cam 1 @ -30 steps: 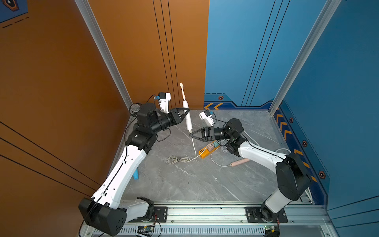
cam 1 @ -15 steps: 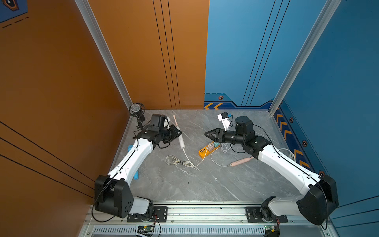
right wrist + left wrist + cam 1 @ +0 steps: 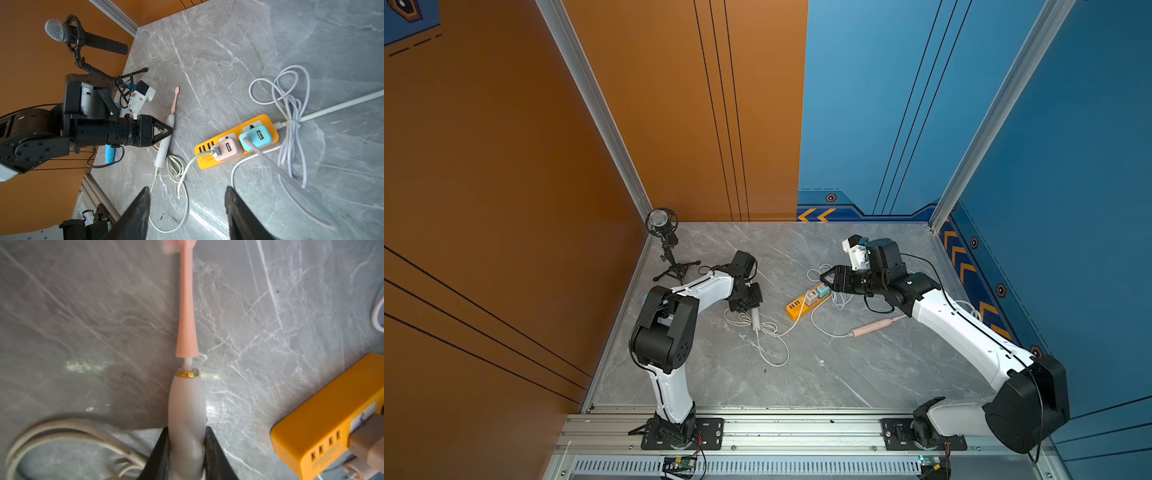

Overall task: Charge the electric toothbrush
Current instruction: Place the electric toothbrush at the center of the board, then reset both arms

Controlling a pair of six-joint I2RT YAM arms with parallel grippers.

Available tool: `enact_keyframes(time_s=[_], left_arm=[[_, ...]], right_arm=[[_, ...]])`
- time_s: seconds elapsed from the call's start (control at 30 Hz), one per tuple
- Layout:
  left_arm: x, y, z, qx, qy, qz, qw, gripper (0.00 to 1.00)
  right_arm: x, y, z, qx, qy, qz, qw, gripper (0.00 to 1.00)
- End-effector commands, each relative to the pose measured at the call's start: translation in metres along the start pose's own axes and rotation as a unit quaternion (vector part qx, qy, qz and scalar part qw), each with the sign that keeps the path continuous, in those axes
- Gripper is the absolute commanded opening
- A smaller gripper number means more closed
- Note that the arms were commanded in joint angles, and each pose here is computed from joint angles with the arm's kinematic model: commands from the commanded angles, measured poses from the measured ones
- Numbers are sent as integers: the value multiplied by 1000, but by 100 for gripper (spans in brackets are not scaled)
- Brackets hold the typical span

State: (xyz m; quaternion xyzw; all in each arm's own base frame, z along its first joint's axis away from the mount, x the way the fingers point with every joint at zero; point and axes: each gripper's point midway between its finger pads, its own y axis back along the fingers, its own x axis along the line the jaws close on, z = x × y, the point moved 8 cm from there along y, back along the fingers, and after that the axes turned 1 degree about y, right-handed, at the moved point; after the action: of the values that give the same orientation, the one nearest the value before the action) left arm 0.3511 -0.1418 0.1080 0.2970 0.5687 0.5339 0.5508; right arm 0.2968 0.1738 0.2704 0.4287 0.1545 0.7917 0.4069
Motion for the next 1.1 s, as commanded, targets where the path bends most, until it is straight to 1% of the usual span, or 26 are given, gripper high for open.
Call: enact_keyframes(time_s=[0.0, 0.03, 0.07, 0.13, 0.17, 0.23, 0.27, 0.3, 0.33, 0.37, 0.43, 0.47, 0.5, 0.53, 0.6, 0.63, 0.67, 0.7, 0.73, 0.8, 0.83, 0.87, 0.9, 0.93, 1.0, 1.07], left_arm=[[4, -6, -1, -1, -15, 31, 999, 0], [5, -5, -2, -2, -18, 34, 999, 3], [5, -3, -3, -2, -19, 31, 999, 14], [4, 6, -3, -6, -21, 19, 1000, 43], [2, 13, -3, -12, -22, 9, 1000, 51], [0, 35, -5, -36, -28, -2, 999, 62], [1, 45, -6, -49, -29, -2, 998, 67], [4, 57, -8, -70, -29, 1, 997, 75], [9, 67, -10, -91, -28, 14, 995, 84], [18, 80, -13, -122, -25, 40, 991, 99], [47, 99, -22, -180, -11, 102, 978, 99], [58, 107, -24, -201, -5, 123, 972, 99], [73, 117, -25, -228, 1, 154, 961, 99], [87, 124, -26, -250, 8, 189, 949, 99], [114, 137, -25, -281, 18, 261, 923, 99], [124, 140, -24, -288, 23, 287, 913, 99], [134, 141, -23, -297, 28, 320, 899, 99], [143, 139, -20, -298, 24, 346, 889, 98], [150, 136, -17, -295, 19, 360, 885, 98], [160, 124, -9, -297, 15, 366, 882, 98], [163, 117, -5, -300, 13, 353, 886, 99], [162, 111, 0, -320, 5, 340, 884, 99], [162, 104, 2, -348, -10, 327, 879, 99], [163, 95, -1, -359, -24, 309, 880, 98], [162, 91, -1, -402, -39, 276, 872, 98], [161, 88, 2, -418, -55, 255, 870, 98]], right_arm=[[-14, -1, -5, 11, 5, -38, 999, 59], [-16, 0, -5, 11, 5, -45, 999, 59], [-18, 1, -4, 11, 4, -52, 999, 59], [-26, 4, -3, 9, 0, -78, 997, 60], [-30, 6, -1, 6, -1, -97, 995, 61], [-45, 16, 5, -9, -7, -164, 986, 63], [-54, 21, 9, -19, -10, -202, 979, 67], [-69, 27, 12, -37, -13, -259, 965, 74], [-84, 33, 14, -50, -24, -309, 949, 77], [-103, 42, 15, -69, -44, -368, 926, 80], [-136, 53, 13, -105, -76, -447, 885, 82], [-148, 58, 12, -122, -89, -472, 868, 84], [-163, 63, 9, -137, -98, -501, 849, 86], [-174, 65, 7, -146, -97, -522, 834, 89], [-199, 68, 0, -157, -92, -574, 798, 94], [-208, 67, -4, -156, -89, -587, 789, 94], [-218, 65, -8, -157, -90, -598, 781, 95], [-226, 61, -11, -161, -85, -602, 777, 95], [-231, 56, -15, -160, -78, -602, 779, 95], [-239, 45, -20, -172, -66, -590, 786, 95], [-242, 40, -23, -175, -59, -581, 792, 95], [-244, 34, -24, -181, -49, -567, 802, 95], [-244, 28, -24, -181, -29, -551, 814, 95], [-245, 26, -24, -182, -17, -548, 816, 95], [-240, 25, -22, -205, 17, -513, 834, 95], [-236, 25, -27, -224, 37, -481, 847, 96]])
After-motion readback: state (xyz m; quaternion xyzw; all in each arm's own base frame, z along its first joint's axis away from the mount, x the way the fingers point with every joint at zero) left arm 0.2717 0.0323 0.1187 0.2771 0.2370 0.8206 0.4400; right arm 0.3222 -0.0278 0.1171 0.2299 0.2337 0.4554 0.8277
